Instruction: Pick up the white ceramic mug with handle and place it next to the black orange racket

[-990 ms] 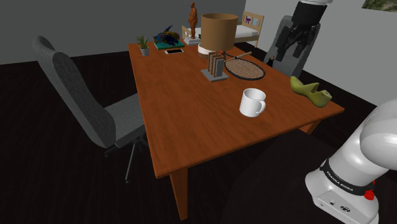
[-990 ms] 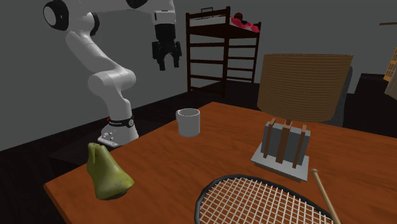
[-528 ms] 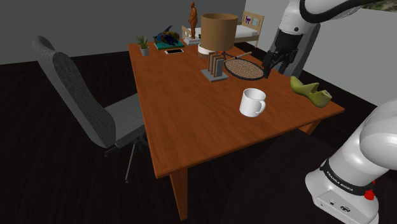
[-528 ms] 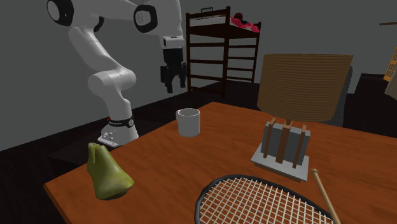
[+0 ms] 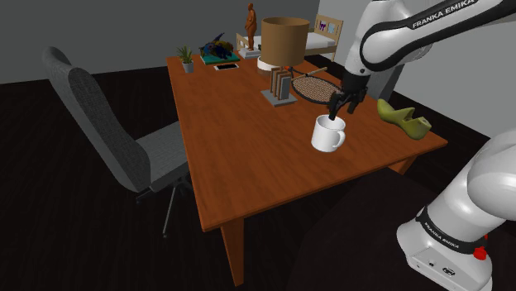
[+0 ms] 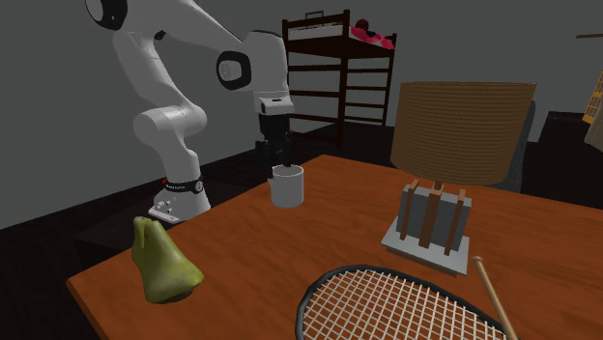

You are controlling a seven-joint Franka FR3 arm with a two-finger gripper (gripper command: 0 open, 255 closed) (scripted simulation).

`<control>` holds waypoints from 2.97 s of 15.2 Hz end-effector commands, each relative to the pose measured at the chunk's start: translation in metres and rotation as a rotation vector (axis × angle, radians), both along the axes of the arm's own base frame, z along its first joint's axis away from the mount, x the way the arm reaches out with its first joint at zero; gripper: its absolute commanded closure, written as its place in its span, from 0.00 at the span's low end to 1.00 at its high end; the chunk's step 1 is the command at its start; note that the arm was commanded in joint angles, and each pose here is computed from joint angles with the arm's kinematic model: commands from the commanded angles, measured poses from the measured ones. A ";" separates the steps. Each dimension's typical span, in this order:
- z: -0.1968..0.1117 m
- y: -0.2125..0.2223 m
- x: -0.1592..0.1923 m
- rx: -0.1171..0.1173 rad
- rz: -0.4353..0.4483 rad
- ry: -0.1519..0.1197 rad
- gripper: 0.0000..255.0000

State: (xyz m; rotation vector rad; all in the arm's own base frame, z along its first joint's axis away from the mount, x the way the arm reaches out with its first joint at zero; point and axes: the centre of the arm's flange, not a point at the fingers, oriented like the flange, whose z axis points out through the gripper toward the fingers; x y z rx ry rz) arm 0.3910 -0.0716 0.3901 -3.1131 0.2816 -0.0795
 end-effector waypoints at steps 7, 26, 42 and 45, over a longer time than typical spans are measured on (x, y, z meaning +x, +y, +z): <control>-0.042 -0.001 0.004 -0.001 0.001 -0.002 0.00; -0.036 -0.001 0.004 -0.001 0.001 -0.002 1.00; 0.048 -0.001 0.004 -0.001 0.001 -0.002 1.00; 0.064 -0.001 0.004 -0.001 0.001 -0.002 1.00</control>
